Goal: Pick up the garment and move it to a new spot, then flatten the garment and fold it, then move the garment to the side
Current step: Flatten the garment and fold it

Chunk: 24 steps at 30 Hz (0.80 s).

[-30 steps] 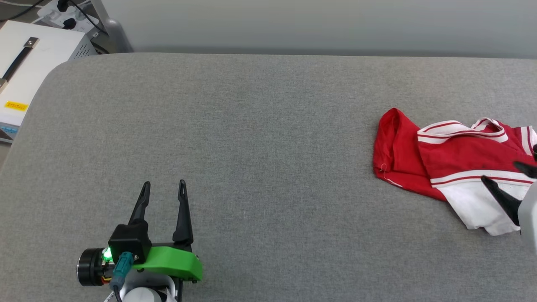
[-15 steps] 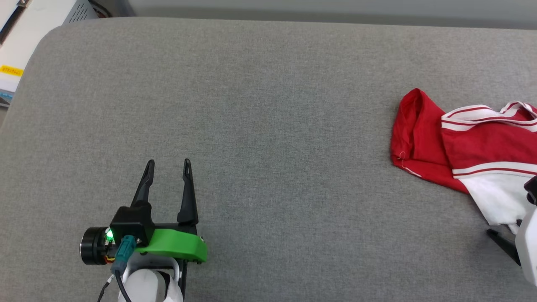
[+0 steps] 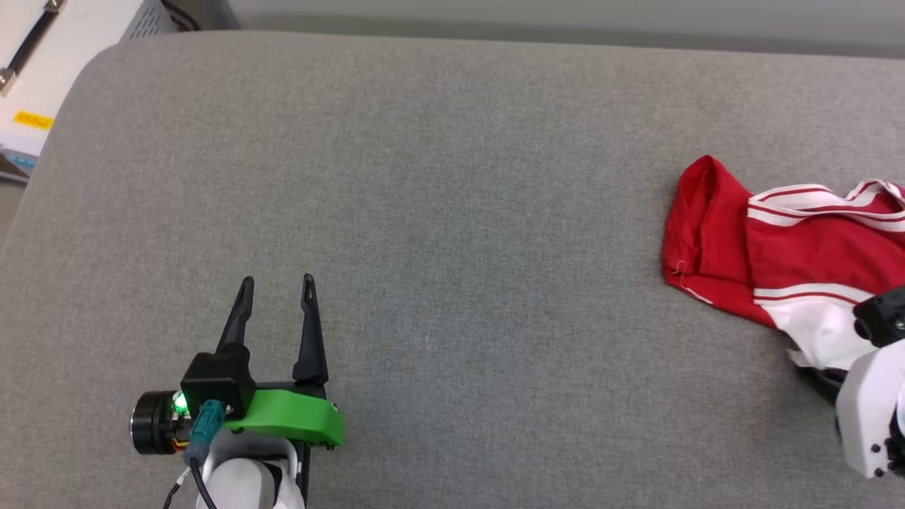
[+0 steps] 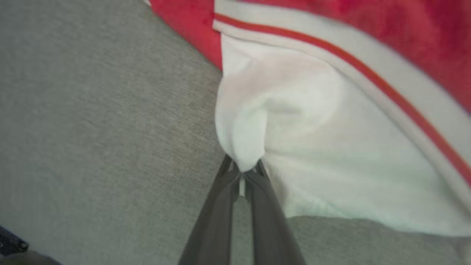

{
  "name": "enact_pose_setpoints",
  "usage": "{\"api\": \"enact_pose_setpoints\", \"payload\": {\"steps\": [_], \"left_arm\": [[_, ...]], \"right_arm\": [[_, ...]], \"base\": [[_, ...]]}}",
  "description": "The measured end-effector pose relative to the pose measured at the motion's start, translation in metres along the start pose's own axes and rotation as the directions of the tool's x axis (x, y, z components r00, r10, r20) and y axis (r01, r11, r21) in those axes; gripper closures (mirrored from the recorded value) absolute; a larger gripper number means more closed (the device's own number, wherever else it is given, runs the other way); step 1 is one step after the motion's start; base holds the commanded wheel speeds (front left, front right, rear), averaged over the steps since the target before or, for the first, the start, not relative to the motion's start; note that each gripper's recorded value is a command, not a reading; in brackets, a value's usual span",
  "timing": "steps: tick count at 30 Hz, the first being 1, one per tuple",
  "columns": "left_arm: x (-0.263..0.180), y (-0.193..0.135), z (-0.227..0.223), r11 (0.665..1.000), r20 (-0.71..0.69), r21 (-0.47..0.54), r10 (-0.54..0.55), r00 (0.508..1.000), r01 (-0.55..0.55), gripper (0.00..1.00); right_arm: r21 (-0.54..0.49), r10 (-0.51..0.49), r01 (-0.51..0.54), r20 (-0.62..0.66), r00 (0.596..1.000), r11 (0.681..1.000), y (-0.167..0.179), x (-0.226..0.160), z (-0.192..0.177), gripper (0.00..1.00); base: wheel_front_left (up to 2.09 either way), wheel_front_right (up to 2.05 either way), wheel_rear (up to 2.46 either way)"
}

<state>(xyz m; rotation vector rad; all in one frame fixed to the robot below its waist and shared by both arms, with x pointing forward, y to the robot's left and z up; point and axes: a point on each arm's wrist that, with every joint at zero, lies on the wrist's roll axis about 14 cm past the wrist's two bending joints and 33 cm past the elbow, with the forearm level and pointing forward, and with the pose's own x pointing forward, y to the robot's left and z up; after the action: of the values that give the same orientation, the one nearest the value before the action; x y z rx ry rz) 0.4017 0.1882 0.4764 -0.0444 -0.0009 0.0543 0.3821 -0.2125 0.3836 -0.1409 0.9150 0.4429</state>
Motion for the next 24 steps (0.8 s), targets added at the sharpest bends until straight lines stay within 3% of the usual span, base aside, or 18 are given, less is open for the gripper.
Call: {"api": "enact_pose_setpoints", "payload": {"steps": [7, 13, 22, 23, 24], "left_arm": [[-0.005, -0.003, 0.019, 1.000, 0.053, -0.002, -0.009, 0.999, 0.009, 0.00], [-0.009, 0.005, 0.023, 1.000, 0.062, 0.009, 0.011, 0.998, -0.011, 0.00], [-0.009, 0.015, 0.011, 0.999, 0.025, 0.011, 0.041, 0.999, -0.041, 0.00], [-0.005, 0.018, 0.007, 0.999, 0.017, 0.010, 0.052, 0.998, -0.052, 0.00], [-0.004, 0.019, 0.005, 0.998, 0.010, 0.010, 0.057, 0.998, -0.057, 0.00]], "right_arm": [[-0.050, 0.128, -0.119, 0.234, 0.964, 0.992, 0.046, -0.036, 0.063, 1.00], [-0.121, 0.266, -0.239, 0.325, 0.908, 0.964, 0.093, -0.039, 0.106, 1.00], [-0.294, 0.479, -0.398, 0.298, 0.826, 0.869, 0.174, -0.002, 0.167, 1.00], [-0.335, 0.539, -0.450, 0.251, 0.804, 0.827, 0.203, 0.015, 0.177, 1.00], [-0.346, 0.558, -0.468, 0.235, 0.796, 0.814, 0.213, 0.021, 0.179, 1.00]], "base": [[0.00, 0.00, 0.00], [0.00, 0.00, 0.00], [0.00, 0.00, 0.00], [0.00, 0.00, 0.00], [0.00, 0.00, 0.00]]}}
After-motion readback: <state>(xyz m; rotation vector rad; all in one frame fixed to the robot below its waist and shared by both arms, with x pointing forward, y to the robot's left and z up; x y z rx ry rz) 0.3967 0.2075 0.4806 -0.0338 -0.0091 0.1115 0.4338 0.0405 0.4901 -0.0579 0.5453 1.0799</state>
